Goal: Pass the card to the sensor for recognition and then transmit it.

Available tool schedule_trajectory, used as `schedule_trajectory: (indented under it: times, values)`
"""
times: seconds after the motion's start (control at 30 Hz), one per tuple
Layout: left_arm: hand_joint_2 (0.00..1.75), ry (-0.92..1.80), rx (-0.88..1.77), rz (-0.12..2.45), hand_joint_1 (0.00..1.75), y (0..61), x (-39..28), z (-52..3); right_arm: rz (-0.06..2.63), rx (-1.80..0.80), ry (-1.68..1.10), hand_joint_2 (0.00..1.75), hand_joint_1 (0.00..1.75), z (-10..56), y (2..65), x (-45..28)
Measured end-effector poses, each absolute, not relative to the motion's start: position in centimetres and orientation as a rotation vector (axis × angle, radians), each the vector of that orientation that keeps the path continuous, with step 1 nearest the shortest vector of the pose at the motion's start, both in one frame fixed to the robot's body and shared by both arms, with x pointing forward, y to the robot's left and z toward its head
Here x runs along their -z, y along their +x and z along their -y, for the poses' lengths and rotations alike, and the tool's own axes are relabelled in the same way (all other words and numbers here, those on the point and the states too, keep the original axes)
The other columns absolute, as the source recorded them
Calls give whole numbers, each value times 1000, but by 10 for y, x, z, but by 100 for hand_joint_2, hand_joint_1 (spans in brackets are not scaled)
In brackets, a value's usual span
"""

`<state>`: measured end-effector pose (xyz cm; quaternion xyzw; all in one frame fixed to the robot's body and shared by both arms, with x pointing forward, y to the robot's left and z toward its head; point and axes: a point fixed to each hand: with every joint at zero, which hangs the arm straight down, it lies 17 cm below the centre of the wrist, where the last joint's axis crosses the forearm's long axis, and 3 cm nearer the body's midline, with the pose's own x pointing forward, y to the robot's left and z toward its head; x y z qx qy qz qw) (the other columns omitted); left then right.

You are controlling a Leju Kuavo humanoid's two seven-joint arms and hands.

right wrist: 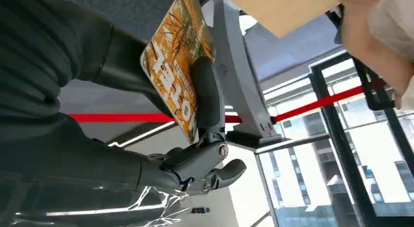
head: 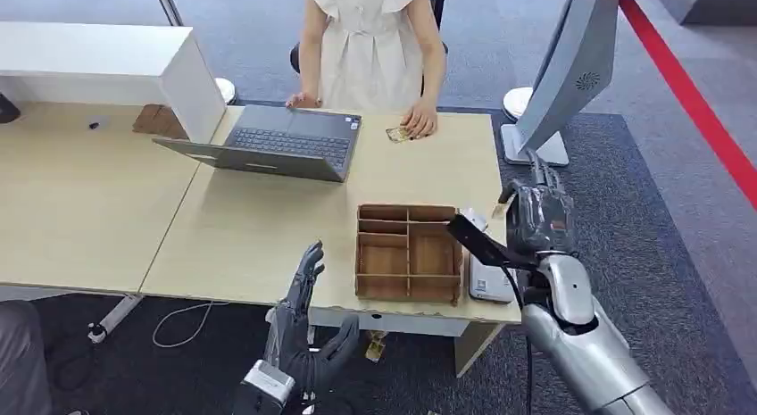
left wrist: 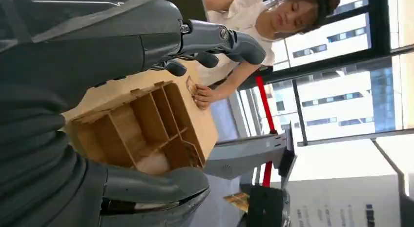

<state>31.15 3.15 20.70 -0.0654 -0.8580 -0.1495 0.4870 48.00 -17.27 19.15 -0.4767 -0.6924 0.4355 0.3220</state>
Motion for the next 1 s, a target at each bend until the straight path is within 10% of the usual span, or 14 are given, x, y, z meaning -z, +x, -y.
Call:
schedule_trajectory:
  times: [1.0]
  values:
    - [175,-158,347,2046,0,306,-197,-41,1619,-1213,-1208,175,175,226,470,-142]
